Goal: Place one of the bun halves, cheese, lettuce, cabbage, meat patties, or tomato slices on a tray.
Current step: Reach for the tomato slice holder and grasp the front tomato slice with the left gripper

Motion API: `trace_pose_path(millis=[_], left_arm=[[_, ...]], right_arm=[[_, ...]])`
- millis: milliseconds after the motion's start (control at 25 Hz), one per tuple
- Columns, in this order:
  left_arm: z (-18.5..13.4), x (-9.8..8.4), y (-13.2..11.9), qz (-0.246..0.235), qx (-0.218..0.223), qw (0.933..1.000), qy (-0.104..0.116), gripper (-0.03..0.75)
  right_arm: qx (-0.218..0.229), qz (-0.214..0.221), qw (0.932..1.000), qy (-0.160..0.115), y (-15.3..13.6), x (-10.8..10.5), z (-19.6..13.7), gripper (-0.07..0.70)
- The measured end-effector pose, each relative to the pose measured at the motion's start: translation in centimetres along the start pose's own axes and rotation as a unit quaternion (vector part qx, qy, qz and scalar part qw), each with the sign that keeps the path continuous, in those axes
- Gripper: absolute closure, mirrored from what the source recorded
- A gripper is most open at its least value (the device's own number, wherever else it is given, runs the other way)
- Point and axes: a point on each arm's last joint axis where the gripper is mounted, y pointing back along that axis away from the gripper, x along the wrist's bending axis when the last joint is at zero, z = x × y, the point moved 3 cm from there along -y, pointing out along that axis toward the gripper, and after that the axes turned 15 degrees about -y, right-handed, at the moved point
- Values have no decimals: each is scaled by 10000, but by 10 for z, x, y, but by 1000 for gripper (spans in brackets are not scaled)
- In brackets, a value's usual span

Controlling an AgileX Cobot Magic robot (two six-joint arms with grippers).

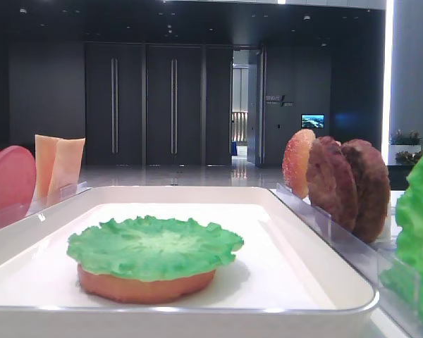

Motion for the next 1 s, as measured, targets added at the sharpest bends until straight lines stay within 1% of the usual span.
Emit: trace_pose_path(millis=[680, 840, 1000], left_arm=[[0, 0, -1, -25, 18, 10000, 10, 24], [3, 1, -6, -102, 271, 9996, 17, 24], [14, 4, -7, -193, 569, 9982, 23, 24]], right_arm=[[0, 0, 10000, 0, 0, 0, 0, 154], [0, 0, 10000, 0, 0, 0, 0, 154], [0, 0, 10000, 0, 0, 0, 0, 154]])
